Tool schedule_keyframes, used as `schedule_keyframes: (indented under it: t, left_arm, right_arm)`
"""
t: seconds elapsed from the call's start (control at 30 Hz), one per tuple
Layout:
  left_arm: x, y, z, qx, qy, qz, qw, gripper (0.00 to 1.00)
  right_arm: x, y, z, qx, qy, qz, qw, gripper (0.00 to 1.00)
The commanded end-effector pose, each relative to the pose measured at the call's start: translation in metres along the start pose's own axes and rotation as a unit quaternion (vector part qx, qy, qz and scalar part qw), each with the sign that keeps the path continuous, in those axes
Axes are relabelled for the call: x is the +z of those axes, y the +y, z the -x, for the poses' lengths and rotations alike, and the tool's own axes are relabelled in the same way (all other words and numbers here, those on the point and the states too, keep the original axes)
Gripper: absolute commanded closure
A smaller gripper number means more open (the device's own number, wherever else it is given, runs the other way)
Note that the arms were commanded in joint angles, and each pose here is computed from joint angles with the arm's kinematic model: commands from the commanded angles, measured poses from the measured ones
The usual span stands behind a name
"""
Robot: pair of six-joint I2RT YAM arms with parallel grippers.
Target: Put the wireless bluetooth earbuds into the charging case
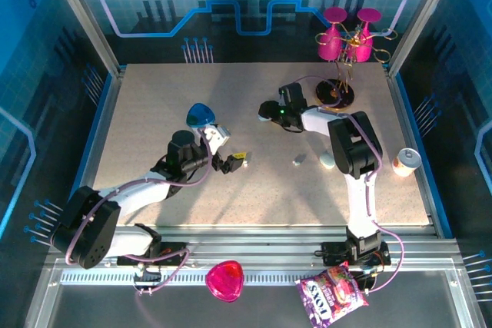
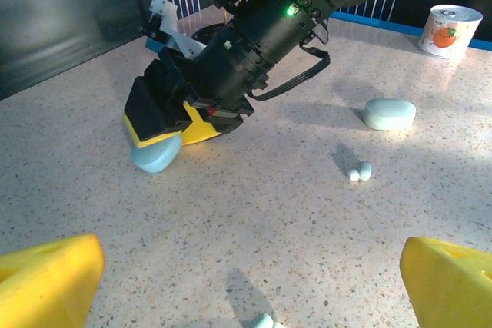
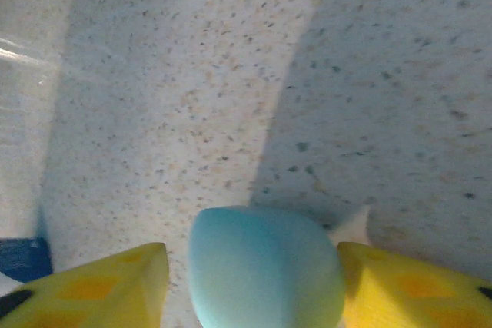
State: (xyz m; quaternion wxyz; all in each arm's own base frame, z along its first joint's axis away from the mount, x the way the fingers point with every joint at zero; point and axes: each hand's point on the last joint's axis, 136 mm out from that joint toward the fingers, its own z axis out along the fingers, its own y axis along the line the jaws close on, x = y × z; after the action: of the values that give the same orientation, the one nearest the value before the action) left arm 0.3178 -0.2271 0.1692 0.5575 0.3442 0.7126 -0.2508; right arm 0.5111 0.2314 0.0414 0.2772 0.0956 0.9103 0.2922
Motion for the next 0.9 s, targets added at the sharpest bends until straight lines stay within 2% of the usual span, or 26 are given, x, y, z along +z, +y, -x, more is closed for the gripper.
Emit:
schedule_keyframes:
  t: [0.0,0.2,0.37,0.5,0.63,0.77,0.87]
  left_arm:
    - [0.005,0.000,0.019,-0.006,-0.021,-0.010,1.000,0.01]
    - [0.008,-0.011,0.026,-0.006,-0.032,-0.043,0.999,0.01]
    - [0.011,-0.030,0.036,0.010,-0.054,-0.093,0.994,0.01]
    - [0.016,-0.041,0.043,0.016,-0.064,-0.126,0.990,0.01]
    - [0.021,-0.044,0.044,0.018,-0.065,-0.138,0.988,0.01]
    - [0.023,-0.045,0.046,0.016,-0.071,-0.142,0.987,0.01]
    - [0.025,-0.046,0.045,0.016,-0.071,-0.144,0.987,0.01]
  right_arm:
    - [-0.037,-0.005,0.023,-0.034,-0.035,-0.026,0.998,0.30]
    - [-0.102,-0.043,0.016,-0.083,-0.050,-0.096,0.991,0.10]
    - [-0.157,-0.090,-0.011,-0.099,-0.046,-0.169,0.980,0.00]
    - [-0.189,-0.128,-0.039,-0.086,-0.023,-0.219,0.972,0.00]
    - [-0.209,-0.147,-0.066,-0.060,0.001,-0.232,0.971,0.00]
    - [-0.215,-0.155,-0.083,-0.027,0.012,-0.221,0.975,0.00]
    - [-0.210,-0.157,-0.095,-0.007,0.025,-0.208,0.978,0.04]
